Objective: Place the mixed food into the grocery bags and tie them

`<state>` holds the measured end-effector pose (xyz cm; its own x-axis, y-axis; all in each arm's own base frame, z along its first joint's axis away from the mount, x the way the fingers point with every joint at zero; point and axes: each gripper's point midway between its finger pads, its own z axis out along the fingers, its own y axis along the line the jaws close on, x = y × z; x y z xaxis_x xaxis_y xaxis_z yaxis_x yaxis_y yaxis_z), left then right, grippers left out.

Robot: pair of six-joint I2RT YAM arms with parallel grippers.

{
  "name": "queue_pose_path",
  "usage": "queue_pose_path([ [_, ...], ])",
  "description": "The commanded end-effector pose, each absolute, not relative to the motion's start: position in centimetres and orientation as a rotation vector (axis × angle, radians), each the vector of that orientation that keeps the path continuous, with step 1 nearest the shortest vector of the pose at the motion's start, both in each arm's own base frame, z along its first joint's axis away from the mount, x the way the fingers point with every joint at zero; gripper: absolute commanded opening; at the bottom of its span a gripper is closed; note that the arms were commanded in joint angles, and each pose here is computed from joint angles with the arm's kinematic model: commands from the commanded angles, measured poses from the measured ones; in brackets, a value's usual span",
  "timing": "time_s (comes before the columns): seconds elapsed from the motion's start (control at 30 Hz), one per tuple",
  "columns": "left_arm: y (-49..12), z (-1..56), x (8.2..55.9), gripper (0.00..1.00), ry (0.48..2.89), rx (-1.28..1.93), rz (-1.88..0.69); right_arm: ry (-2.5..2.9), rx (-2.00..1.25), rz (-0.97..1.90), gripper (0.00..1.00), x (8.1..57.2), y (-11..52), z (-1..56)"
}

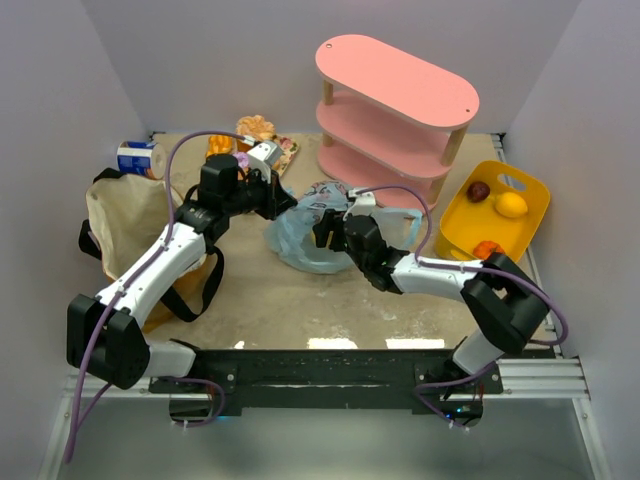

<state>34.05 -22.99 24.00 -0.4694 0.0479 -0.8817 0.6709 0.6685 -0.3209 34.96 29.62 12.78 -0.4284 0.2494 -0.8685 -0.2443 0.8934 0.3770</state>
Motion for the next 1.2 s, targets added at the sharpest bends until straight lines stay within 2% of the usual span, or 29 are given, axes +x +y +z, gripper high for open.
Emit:
queue_pose_path([
  [0.0,-23.2,26.4,34.3,0.0,1.863,0.581,-0.825,1.821,0.139,0.558,0.35,37.0,29.6,15.3],
  [0.03,-23.2,26.3,34.3,0.0,1.866,0.584,-0.821,1.824,0.136,0.556,0.51,36.9,29.6,15.2],
  [0.13,-23.2,26.5,34.3,0.0,1.86,0.585,-0.822,1.84,0.108,0.541,0.72,36.6,29.5,14.9],
  [0.33,-23.2,26.5,34.2,0.0,1.859,0.587,-0.821,1.85,0.05,0.519,0.87,36.6,29.6,15.1],
  [0.47,-23.1,26.5,34.3,0.0,1.861,0.584,-0.814,1.855,0.026,0.538,0.89,36.5,30.1,15.0],
  [0.57,-22.9,26.4,34.5,0.0,1.864,0.577,-0.797,1.847,-0.01,0.573,0.86,35.8,30.5,15.6],
  [0.67,-22.7,26.5,34.7,0.0,1.862,0.573,-0.776,1.807,-0.164,0.568,0.79,33.3,31.6,17.0],
  [0.83,-22.7,26.6,34.6,0.0,1.86,0.571,-0.779,1.793,-0.367,0.505,0.79,28.4,31.6,18.7],
  [0.87,-22.7,26.6,34.5,0.0,1.858,0.573,-0.782,1.755,-0.341,0.538,0.79,27.7,30.8,21.1],
  [0.9,-22.7,26.6,34.5,0.0,1.859,0.573,-0.782,1.788,-0.333,0.5,0.79,27.2,29.5,20.7],
  [1.03,-22.8,26.8,34.4,0.0,1.853,0.571,-0.79,1.759,-0.171,0.409,0.81,26.3,23.7,25.5],
  [1.07,-22.8,26.8,34.3,0.0,1.851,0.573,-0.795,1.735,-0.037,0.315,0.82,27.1,20.9,28.0],
  [1.13,-22.9,26.9,34.3,0.0,1.85,0.572,-0.804,1.81,0.015,0.166,0.81,26.9,16.8,28.1],
  [1.17,-23.0,26.8,34.2,0.0,1.851,0.575,-0.811,1.8,0.124,0.121,0.81,28.1,14.0,29.9],
])
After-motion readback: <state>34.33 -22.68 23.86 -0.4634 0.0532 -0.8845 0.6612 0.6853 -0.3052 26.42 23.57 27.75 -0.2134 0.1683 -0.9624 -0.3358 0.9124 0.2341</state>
